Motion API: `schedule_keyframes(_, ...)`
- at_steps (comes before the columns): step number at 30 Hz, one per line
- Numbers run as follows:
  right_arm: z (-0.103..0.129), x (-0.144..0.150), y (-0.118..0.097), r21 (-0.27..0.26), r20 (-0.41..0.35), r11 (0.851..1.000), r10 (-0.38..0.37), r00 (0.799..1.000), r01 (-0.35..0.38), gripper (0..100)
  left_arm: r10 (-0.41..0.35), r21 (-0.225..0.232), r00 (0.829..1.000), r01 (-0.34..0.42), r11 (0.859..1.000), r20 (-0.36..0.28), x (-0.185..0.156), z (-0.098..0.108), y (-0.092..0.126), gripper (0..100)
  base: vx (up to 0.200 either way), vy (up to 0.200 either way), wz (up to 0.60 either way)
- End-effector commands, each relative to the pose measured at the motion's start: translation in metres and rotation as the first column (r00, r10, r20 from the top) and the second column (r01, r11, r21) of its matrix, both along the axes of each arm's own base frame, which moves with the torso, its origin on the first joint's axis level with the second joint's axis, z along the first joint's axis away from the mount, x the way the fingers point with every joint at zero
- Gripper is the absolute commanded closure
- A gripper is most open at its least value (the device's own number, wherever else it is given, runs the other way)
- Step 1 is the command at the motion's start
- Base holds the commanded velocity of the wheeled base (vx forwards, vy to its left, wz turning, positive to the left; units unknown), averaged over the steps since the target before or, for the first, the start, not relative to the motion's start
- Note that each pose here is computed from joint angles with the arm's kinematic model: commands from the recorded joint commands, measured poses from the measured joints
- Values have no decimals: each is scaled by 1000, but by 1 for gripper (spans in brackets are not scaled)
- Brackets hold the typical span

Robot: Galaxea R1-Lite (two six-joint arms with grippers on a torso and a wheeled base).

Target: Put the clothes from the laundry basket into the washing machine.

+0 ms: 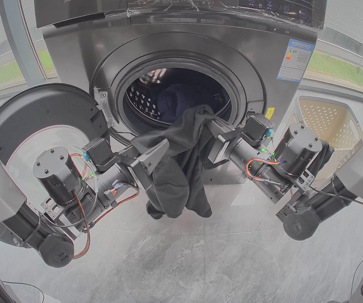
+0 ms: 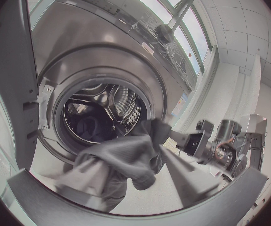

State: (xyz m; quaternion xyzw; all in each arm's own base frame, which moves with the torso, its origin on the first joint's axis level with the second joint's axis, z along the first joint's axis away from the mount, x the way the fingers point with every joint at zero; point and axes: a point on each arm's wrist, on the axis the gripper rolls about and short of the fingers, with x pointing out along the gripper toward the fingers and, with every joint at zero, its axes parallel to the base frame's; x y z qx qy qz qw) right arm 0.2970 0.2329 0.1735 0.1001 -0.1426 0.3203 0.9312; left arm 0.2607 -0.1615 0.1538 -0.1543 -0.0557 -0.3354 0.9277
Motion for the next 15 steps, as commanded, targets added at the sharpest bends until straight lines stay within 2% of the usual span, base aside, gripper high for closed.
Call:
schedule_keyframes(1,38,-17,-8,59,76,998,9,997,-14,100,-18,42,998,21,999,-64,-4,-18,1,0,0,0,0)
schedule_keyframes(5,50,-21,-12,82,105,997,7,994,-16,100,-16,70,994,23,997,-109,3,-35,-3,0,0,0,0)
schedule_keyframes(15,56,-22,-12,94,120,995,6,993,-17,100,-8,126,982,32,991,-188,15,-69,-10,0,0,0,0)
